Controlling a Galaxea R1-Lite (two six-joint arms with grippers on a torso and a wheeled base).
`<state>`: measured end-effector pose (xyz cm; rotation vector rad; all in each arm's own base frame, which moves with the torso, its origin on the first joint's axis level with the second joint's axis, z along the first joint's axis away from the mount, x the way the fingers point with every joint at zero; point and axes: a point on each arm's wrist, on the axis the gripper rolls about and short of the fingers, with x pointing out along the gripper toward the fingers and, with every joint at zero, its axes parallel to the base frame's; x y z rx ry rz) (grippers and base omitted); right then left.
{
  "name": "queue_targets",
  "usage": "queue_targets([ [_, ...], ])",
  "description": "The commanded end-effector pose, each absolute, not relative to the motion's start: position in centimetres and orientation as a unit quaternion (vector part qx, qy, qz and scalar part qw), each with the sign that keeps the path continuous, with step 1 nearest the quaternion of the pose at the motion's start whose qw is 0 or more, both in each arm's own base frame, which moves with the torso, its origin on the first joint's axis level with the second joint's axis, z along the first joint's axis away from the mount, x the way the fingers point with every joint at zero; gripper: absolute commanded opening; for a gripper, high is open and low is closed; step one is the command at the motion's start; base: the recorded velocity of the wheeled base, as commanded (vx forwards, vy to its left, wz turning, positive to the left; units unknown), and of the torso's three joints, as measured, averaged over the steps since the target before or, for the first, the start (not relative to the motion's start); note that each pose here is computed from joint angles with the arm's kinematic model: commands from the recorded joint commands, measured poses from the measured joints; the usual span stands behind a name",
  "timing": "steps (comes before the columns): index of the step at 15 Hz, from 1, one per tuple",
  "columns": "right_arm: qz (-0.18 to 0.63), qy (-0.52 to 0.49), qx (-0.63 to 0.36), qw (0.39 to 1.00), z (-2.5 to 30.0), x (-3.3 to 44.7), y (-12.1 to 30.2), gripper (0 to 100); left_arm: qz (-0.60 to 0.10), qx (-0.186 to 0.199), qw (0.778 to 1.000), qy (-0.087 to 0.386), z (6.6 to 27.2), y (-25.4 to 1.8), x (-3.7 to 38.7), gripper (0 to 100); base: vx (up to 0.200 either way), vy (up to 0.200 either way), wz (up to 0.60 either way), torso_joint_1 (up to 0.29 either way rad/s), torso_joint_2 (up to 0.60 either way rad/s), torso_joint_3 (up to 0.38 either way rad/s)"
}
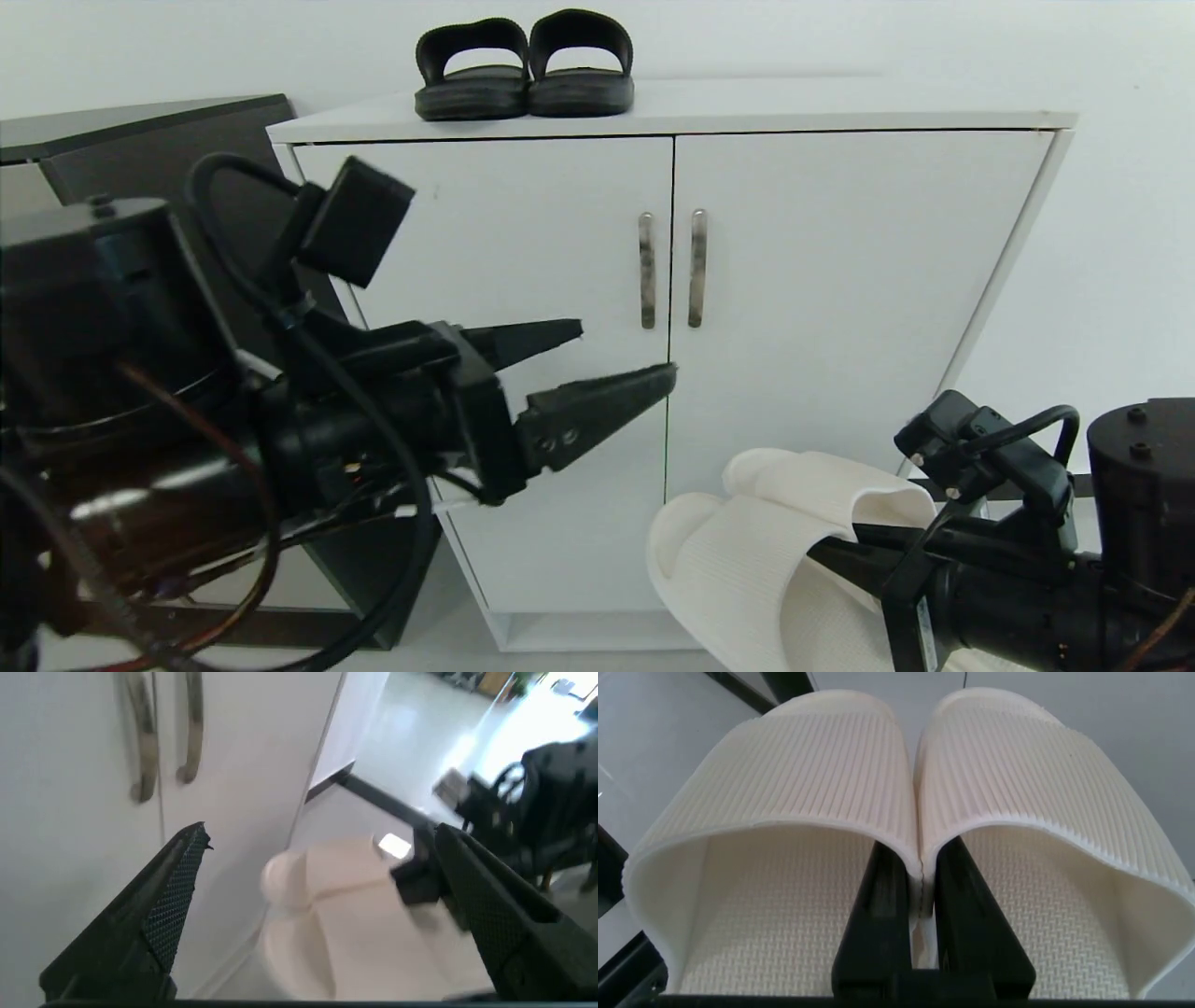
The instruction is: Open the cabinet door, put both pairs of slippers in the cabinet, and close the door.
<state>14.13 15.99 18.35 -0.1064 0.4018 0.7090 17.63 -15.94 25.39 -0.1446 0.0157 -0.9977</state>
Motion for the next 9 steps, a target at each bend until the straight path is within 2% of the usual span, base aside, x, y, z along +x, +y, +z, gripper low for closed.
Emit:
queue_targets([
  [1, 0.346, 0.194, -0.051, 0.917, 18.4, 14.0, 16.0, 0, -0.492, -0.103, 0.864, 0.039, 25.4, -19.5, 20.5, 100, 0.0, 0.0, 0.0, 0.0, 0.0, 0.0],
  [4, 0.351, 0.193, -0.067, 0.914, 18.1, 13.8, 15.8, 0, -0.518, -0.105, 0.846, 0.064, 25.9, -21.1, 22.0, 100, 0.0, 0.0, 0.0, 0.0, 0.0, 0.0],
  [7, 0.351, 0.193, -0.067, 0.914, 18.1, 13.8, 15.7, 0, -0.526, -0.109, 0.841, 0.065, 26.1, -22.2, 23.2, 100, 0.0, 0.0, 0.0, 0.0, 0.0, 0.0],
  [8, 0.352, 0.193, -0.067, 0.914, 18.1, 13.8, 15.7, 0, -0.552, -0.128, 0.821, 0.076, 26.4, -22.2, 23.0, 100, 0.0, 0.0, 0.0, 0.0, 0.0, 0.0],
  [9, 0.352, 0.193, -0.067, 0.914, 18.0, 13.7, 15.7, 0, -0.566, -0.133, 0.81, 0.079, 26.6, -22.2, 23.0, 100, 0.0, 0.0, 0.0, 0.0, 0.0, 0.0],
])
